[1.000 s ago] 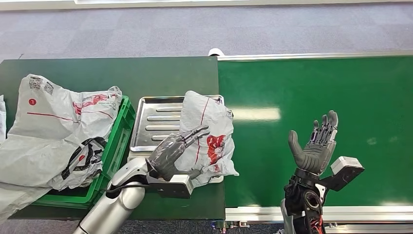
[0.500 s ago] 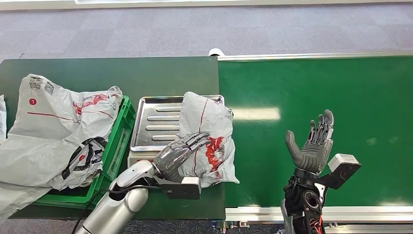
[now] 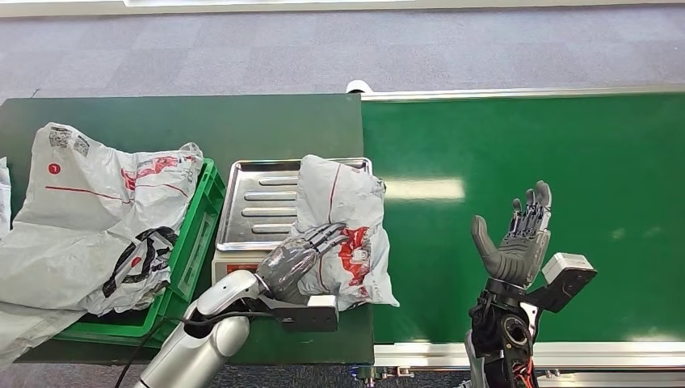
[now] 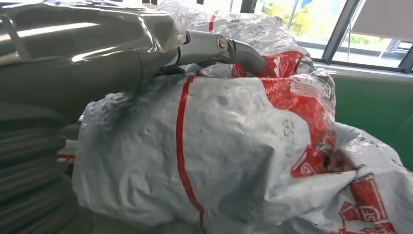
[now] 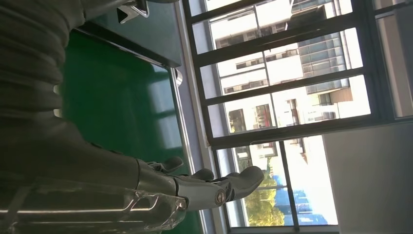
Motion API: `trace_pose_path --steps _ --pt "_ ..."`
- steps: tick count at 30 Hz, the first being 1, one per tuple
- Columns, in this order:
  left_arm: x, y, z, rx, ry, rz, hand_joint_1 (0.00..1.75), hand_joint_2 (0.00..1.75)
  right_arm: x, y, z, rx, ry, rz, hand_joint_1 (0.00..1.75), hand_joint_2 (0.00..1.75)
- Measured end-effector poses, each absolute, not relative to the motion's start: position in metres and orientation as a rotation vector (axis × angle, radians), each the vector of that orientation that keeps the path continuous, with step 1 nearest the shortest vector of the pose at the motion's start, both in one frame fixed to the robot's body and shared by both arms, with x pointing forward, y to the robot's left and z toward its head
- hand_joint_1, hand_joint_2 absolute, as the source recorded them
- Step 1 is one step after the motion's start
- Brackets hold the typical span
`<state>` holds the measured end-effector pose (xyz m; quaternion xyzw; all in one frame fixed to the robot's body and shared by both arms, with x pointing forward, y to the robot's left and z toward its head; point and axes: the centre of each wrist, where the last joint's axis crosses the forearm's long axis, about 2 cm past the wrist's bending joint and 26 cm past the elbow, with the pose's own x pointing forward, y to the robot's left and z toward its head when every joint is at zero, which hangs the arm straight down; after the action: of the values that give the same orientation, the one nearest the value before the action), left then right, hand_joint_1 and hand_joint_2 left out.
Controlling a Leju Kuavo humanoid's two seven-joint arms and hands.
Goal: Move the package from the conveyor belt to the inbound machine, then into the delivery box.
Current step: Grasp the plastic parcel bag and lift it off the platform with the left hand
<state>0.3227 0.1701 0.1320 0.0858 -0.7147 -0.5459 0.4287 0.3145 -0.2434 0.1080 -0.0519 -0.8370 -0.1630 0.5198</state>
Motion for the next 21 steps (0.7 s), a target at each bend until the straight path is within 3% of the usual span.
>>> trace_pose_path --steps 12,21 --pt "0.318 0.167 0.139 0.123 -1.953 -1.275 1.75 1.75 0.314 -0.243 0.109 -0.120 -2.007 -0.398 0.00 1.75" --pt "0.307 0.170 0.151 0.356 -2.266 -1.017 1.75 1.75 0.310 -0.244 0.108 -0.121 -2.009 -0.403 0.00 1.75"
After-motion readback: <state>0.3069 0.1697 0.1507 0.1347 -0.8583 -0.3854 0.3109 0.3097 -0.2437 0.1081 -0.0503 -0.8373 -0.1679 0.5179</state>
